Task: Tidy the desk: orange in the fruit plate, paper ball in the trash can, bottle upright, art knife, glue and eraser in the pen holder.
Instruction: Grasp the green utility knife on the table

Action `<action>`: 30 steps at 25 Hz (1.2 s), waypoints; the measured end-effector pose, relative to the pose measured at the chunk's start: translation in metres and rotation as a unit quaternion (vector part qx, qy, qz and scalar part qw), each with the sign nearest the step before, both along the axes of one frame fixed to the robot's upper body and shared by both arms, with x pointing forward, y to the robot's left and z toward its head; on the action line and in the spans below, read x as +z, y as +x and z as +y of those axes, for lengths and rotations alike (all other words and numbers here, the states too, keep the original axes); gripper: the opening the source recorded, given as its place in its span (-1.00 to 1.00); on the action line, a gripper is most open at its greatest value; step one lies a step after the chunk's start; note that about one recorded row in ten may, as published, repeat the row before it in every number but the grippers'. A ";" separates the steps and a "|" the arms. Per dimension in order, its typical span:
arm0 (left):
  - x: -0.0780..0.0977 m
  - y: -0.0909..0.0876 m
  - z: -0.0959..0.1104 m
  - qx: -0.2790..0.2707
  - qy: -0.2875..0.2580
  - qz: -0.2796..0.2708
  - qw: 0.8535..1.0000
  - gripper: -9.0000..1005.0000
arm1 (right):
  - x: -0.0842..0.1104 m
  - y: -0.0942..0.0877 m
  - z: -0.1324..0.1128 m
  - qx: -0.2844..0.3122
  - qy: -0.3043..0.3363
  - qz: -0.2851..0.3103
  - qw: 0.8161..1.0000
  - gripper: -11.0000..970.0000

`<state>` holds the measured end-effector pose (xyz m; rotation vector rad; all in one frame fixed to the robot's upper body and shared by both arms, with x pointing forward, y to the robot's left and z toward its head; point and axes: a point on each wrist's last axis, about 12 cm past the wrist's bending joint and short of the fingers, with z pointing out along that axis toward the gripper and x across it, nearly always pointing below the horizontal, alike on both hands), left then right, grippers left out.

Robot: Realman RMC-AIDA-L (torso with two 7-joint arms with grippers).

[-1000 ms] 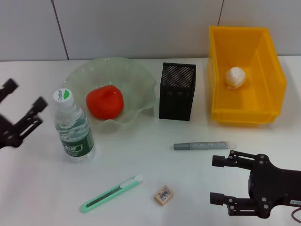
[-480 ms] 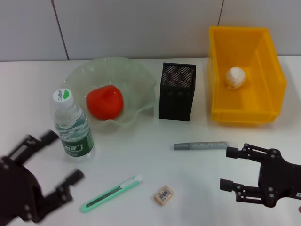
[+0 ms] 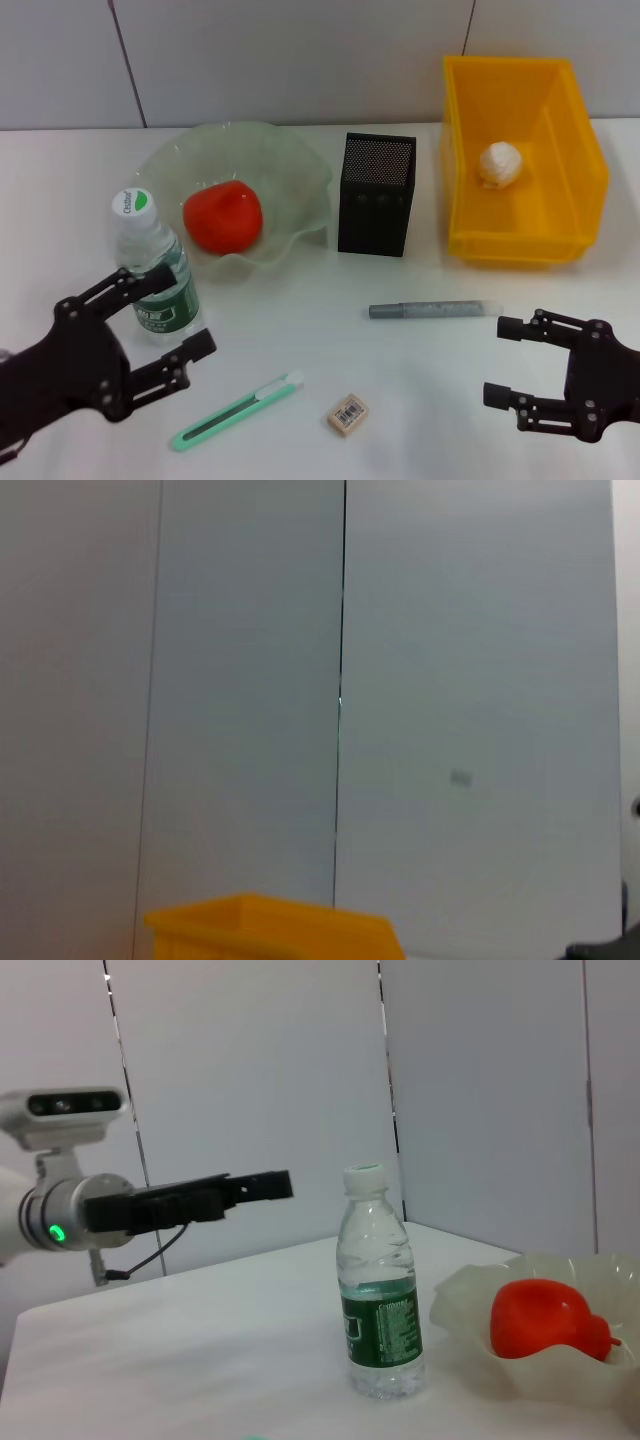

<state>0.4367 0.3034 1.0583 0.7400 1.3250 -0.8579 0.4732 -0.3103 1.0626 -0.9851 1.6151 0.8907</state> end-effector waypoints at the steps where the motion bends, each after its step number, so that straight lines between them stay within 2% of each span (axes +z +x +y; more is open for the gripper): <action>1: 0.004 0.009 0.000 -0.006 0.016 0.018 1.000 0.60 | 0.000 0.000 0.000 0.000 -0.001 0.000 1.000 0.60; 4: 0.009 0.017 -0.001 -0.010 0.038 0.030 0.999 0.60 | 0.000 0.000 -0.001 -0.001 -0.002 0.000 1.000 0.60; 5: 0.019 0.022 -0.013 -0.013 0.083 0.026 0.996 0.60 | 0.000 0.000 -0.001 -0.002 -0.002 0.000 1.000 0.60; 6: 0.023 0.022 -0.019 -0.011 0.097 0.022 0.995 0.60 | 0.000 0.000 -0.001 -0.002 -0.002 0.000 1.000 0.60; 10: 0.026 0.021 -0.023 -0.009 0.106 0.021 0.994 0.60 | -0.001 0.000 0.000 -0.003 -0.002 0.001 1.000 0.60; 11: 0.049 0.022 -0.043 0.004 0.151 0.036 0.988 0.60 | -0.001 0.000 0.000 -0.003 -0.002 0.001 1.000 0.60; 14: 0.049 0.022 -0.043 0.004 0.151 0.036 0.988 0.60 | -0.001 0.000 0.000 -0.003 -0.002 0.001 1.000 0.60; 15: 0.057 0.024 -0.048 0.004 0.171 0.051 0.984 0.60 | -0.001 0.001 0.000 -0.003 -0.003 0.001 1.000 0.60; 16: 0.072 0.028 -0.059 0.000 0.208 0.106 0.972 0.60 | -0.001 0.001 0.000 -0.003 -0.003 0.001 1.000 0.60; 18: 0.082 0.033 -0.065 0.005 0.229 0.143 0.963 0.60 | 0.000 0.001 -0.002 -0.003 -0.006 -0.001 1.000 0.60; 19: 0.082 0.033 -0.065 0.005 0.229 0.143 0.963 0.60 | 0.000 0.001 -0.002 -0.003 -0.006 -0.001 1.000 0.60; 20: 0.091 0.038 -0.073 0.014 0.259 0.182 0.948 0.60 | 0.000 0.001 -0.002 -0.002 -0.007 -0.001 1.000 0.60; 22: 0.094 0.039 -0.080 0.018 0.288 0.201 0.936 0.60 | -0.001 0.001 -0.002 -0.002 -0.009 0.000 1.000 0.60; 23: 0.096 0.041 -0.092 0.021 0.335 0.211 0.918 0.60 | -0.001 0.001 -0.003 -0.004 -0.011 0.001 1.000 0.60; 24: 0.096 0.041 -0.092 0.021 0.335 0.211 0.918 0.60 | -0.001 0.001 -0.003 -0.004 -0.011 0.001 1.000 0.60; 25: 0.096 0.042 -0.105 0.018 0.368 0.217 0.904 0.60 | -0.002 0.002 -0.003 -0.006 -0.013 0.001 1.000 0.60; 27: 0.096 0.042 -0.110 0.016 0.379 0.218 0.899 0.60 | -0.002 0.002 -0.003 -0.008 -0.014 0.001 1.000 0.60; 28: 0.098 0.046 -0.121 0.015 0.400 0.223 0.889 0.60 | -0.002 0.002 -0.003 -0.009 -0.015 0.002 1.000 0.60; 30: 0.100 0.048 -0.125 0.013 0.405 0.227 0.886 0.60 | -0.002 0.002 -0.003 -0.009 -0.014 0.002 1.000 0.60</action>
